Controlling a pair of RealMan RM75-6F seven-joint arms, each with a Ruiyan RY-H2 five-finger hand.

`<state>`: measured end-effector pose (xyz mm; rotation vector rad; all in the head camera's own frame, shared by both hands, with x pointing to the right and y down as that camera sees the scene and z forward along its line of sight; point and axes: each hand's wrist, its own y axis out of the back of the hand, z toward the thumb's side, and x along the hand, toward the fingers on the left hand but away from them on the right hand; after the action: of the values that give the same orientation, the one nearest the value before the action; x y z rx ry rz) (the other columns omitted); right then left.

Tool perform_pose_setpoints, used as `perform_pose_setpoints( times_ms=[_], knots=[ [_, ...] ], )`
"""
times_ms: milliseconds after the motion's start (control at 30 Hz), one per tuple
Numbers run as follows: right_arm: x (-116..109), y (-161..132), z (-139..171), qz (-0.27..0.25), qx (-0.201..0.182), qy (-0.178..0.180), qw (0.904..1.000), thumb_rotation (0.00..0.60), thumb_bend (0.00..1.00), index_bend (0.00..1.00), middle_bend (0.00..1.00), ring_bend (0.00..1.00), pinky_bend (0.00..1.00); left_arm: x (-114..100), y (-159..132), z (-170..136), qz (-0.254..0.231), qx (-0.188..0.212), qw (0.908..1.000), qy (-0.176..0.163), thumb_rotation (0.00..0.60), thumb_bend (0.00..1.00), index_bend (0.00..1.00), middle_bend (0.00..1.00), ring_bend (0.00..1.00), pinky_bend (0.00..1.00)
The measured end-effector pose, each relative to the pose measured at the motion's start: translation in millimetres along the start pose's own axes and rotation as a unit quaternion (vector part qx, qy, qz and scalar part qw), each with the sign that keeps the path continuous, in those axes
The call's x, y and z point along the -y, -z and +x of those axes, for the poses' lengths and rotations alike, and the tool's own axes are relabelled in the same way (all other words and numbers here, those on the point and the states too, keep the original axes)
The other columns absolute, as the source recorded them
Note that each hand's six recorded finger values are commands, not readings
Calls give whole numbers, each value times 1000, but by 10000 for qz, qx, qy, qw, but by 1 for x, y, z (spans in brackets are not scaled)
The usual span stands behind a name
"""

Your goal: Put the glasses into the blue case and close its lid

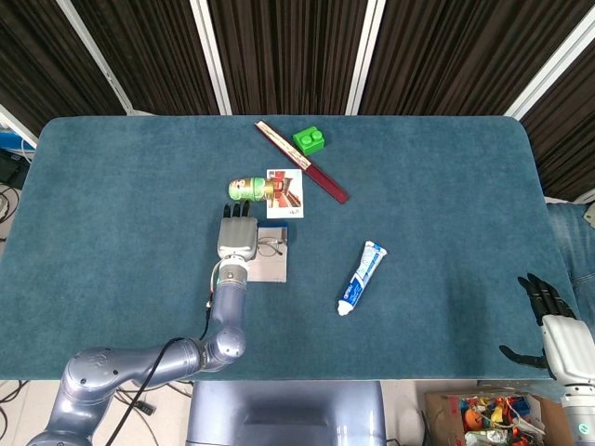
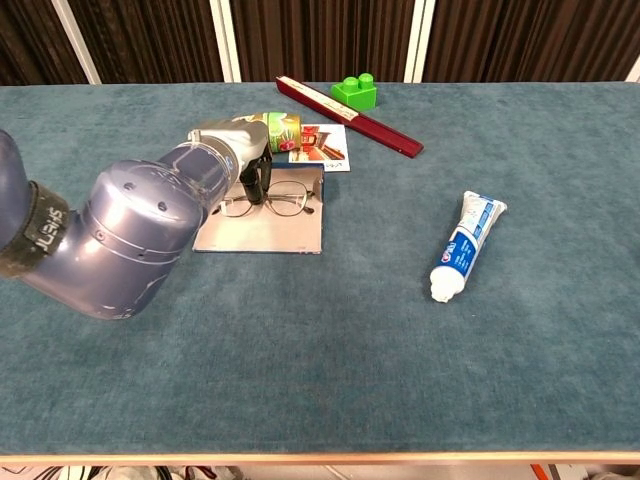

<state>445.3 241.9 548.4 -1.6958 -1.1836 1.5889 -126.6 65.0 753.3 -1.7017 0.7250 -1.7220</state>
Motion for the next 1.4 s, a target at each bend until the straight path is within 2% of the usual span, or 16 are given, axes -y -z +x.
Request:
perform_pose_setpoints(
  times_ms=[133, 333, 767, 1000, 1200, 1267, 1333, 1400],
  knots=[
    [1, 0, 0, 19, 7, -22, 10000, 600, 105, 0, 0, 31, 178, 0, -2, 1, -37, 5, 10000, 5, 600, 385, 365, 0, 0, 0],
    [1, 0, 0, 34, 7, -18, 10000, 600, 106, 0, 0, 31, 178, 1, -4, -1, 0, 48, 10000, 10, 600, 385, 321, 0, 0, 0],
    [1, -1, 0, 48, -2, -20, 10000, 600, 105, 0, 0, 31, 178, -1, -10, -13, 39, 182, 9998, -50, 600, 385, 313, 0, 0, 0],
    [1, -1, -1, 36, 5, -39, 10000, 600, 110, 0, 0, 31, 178, -10, -6, -22, 144, 166, 9994, -274, 600, 385, 318, 0, 0, 0],
    [1, 0, -1, 37, 41, -21, 10000, 600, 111, 0, 0, 30, 178, -16, -4, -37, 182, 316, 9988, -330, 600, 385, 316, 0, 0, 0],
    [1, 0, -1, 47, 47, -26, 10000, 600, 111, 0, 0, 30, 178, -19, -1, -42, 196, 354, 9985, -362, 600, 385, 298, 30, 5, 46],
    [1, 0, -1, 61, 44, -26, 10000, 600, 112, 0, 0, 30, 178, -22, 3, -46, 228, 380, 9981, -431, 600, 387, 270, 84, 65, 132],
    [1, 0, -1, 63, 48, -17, 10000, 600, 113, 0, 0, 31, 178, -25, 8, -49, 252, 420, 9974, -534, 600, 392, 209, 196, 248, 313]
  ],
)
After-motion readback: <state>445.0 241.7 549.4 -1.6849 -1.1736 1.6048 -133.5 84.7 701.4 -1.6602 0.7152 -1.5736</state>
